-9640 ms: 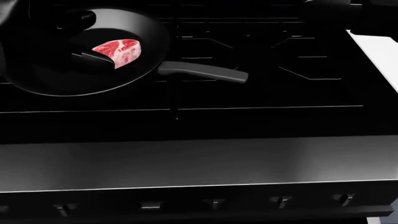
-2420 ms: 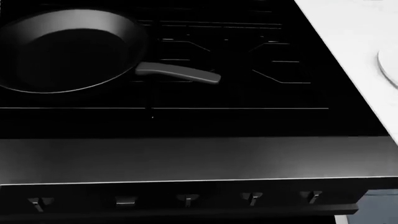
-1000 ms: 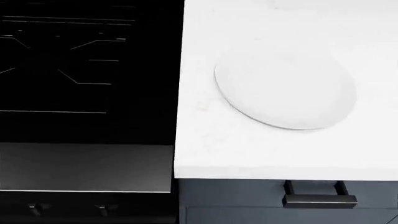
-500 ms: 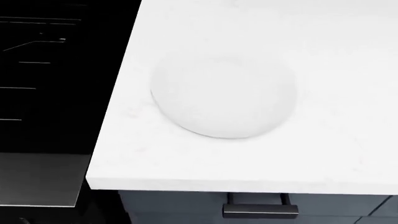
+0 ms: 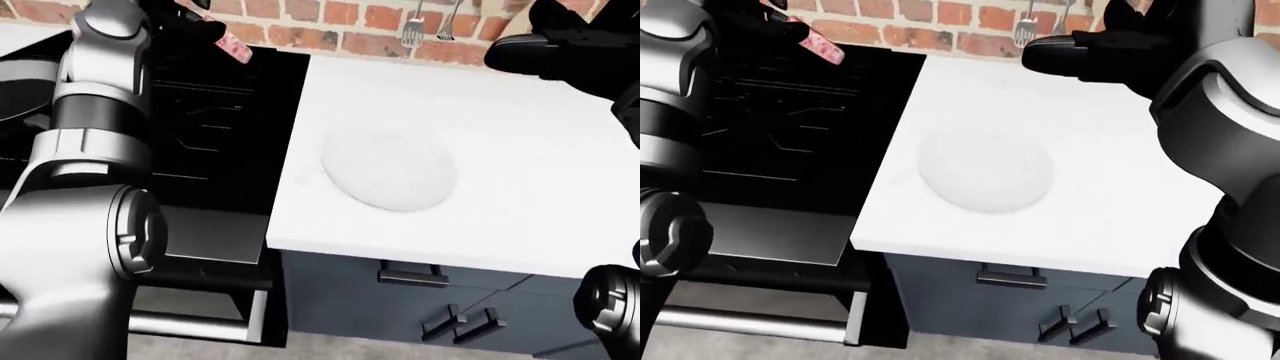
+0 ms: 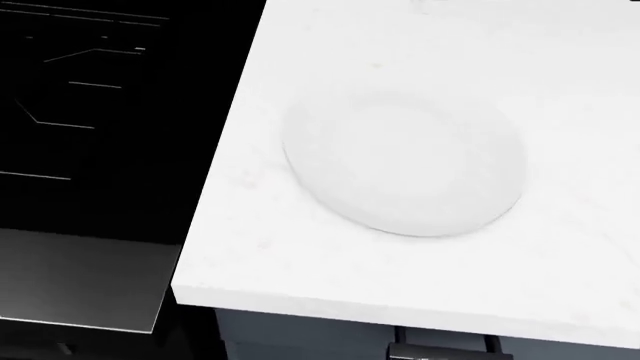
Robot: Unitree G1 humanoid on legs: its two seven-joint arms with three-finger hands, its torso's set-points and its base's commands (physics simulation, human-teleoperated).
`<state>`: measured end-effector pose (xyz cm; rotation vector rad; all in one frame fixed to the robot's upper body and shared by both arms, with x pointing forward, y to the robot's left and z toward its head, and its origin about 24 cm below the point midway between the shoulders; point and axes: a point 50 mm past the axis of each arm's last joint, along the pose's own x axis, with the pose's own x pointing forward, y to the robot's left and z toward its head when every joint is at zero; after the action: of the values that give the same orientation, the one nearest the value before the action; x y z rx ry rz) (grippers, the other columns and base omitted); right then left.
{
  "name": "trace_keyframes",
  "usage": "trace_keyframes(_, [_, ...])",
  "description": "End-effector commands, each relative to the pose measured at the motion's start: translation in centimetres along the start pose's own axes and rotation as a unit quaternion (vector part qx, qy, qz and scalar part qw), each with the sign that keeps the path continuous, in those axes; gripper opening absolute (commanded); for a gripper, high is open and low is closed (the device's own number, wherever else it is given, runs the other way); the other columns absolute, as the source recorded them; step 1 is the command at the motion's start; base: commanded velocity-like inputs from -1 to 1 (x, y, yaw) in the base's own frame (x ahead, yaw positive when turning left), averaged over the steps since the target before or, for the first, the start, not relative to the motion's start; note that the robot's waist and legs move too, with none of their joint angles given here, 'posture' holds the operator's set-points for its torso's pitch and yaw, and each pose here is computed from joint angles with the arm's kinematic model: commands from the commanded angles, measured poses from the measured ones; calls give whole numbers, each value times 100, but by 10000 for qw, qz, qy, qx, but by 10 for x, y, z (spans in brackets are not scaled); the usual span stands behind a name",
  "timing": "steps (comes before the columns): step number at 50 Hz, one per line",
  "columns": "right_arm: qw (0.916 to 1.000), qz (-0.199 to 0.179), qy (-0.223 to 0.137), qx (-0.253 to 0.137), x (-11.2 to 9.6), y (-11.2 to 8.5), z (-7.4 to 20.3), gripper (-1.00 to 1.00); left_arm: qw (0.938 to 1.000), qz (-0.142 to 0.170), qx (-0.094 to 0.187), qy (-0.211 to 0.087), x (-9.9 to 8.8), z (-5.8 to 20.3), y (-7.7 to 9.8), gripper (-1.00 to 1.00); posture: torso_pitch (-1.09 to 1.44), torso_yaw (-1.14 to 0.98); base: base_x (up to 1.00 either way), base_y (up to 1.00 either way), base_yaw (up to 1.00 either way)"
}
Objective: Pick the pork loin from the pan and place it on the plate.
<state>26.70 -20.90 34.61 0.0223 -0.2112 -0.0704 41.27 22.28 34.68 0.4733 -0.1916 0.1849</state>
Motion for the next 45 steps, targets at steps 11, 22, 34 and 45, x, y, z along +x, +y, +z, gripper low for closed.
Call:
trace_keyframes(11, [9992,-186,-343,43,-3,-5,13,100,9929,310,-196,-1134,-7,57,18,-78,0,0,-20,0,-14])
trace_keyframes(22, [9992,-207,-340,34,-3,-5,13,100,9928,302,-213,-1136,-7,57,18,-87,0,0,-2,0,0])
trace_keyframes(34, [9991,-281,-328,11,-3,-7,14,100,9927,320,-224,-1138,-8,58,19,-86,0,0,0,0,-54])
trace_keyframes(45, [9991,-289,-300,-26,-1,-7,11,100,9921,289,-292,-1186,-9,62,20,-86,0,0,0,0,0])
